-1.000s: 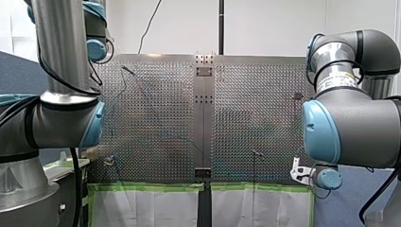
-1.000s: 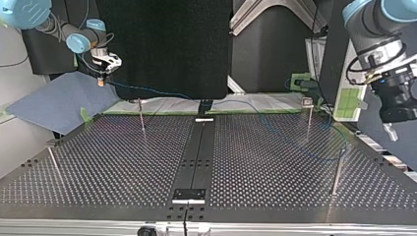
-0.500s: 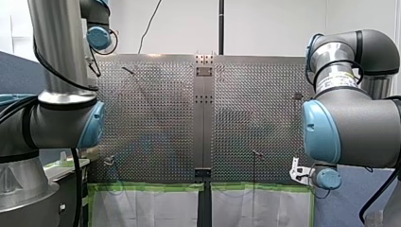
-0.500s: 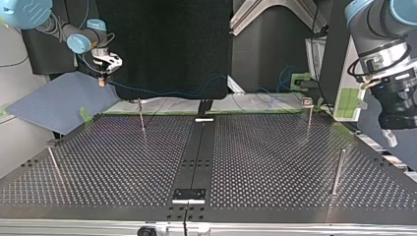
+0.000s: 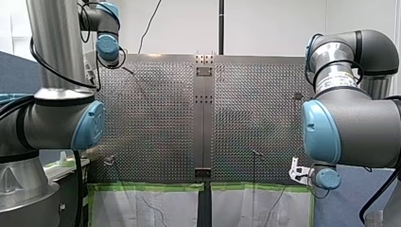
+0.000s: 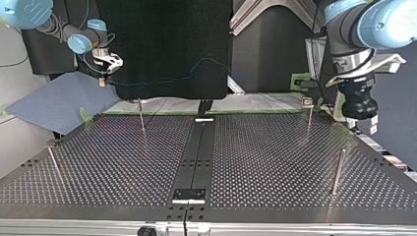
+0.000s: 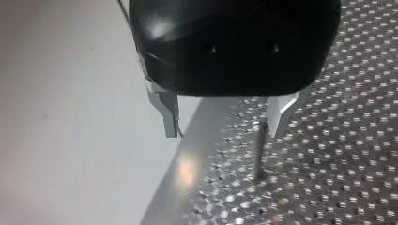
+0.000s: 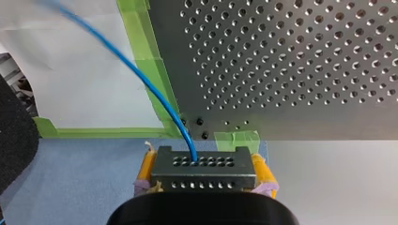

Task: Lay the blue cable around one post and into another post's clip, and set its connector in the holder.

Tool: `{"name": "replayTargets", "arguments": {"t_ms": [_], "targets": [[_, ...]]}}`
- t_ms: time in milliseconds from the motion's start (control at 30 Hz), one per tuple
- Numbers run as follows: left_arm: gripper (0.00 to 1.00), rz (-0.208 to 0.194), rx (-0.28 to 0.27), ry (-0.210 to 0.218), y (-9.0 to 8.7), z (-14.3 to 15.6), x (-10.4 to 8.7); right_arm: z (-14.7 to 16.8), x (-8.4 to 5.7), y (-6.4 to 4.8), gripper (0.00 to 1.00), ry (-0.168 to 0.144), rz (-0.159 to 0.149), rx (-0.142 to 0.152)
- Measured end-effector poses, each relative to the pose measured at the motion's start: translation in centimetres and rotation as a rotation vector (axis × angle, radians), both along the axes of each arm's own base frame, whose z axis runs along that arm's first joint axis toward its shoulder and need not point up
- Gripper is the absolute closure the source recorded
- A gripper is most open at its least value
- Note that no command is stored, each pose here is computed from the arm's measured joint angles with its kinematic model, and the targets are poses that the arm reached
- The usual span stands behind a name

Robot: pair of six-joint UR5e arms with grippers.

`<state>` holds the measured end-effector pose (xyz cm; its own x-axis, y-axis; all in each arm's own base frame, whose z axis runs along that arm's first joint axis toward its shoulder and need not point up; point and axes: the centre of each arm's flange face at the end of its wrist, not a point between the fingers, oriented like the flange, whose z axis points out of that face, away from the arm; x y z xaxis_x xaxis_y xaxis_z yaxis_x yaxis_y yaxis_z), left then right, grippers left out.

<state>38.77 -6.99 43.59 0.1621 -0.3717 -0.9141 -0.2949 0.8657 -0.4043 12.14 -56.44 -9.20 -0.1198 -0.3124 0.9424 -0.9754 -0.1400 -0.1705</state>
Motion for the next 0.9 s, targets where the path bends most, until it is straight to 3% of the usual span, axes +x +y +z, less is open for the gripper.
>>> {"name": "replayTargets", "arguments": {"t_ms": [333, 500, 733, 900], "targets": [[0.07, -0.123, 0.094, 0.141, -2.4, -1.3, -1.8, 0.1, 0.6, -0.1, 1.00, 0.004, 0.011, -0.003], [0.07, -0.160, 0.132, 0.230, -3.3, -3.2, -3.0, 0.2, 1.3, 0.0, 1.00, 0.012, 0.030, -0.004], [0.07, -0.269, 0.188, 0.394, -4.8, -7.2, -5.6, 2.5, 3.9, 0.7, 1.00, 0.026, 0.100, -0.007], [0.07, -0.353, 0.202, 0.486, -6.0, -9.4, -7.4, 4.8, 6.2, 1.4, 1.00, 0.019, 0.109, -0.001]]}}
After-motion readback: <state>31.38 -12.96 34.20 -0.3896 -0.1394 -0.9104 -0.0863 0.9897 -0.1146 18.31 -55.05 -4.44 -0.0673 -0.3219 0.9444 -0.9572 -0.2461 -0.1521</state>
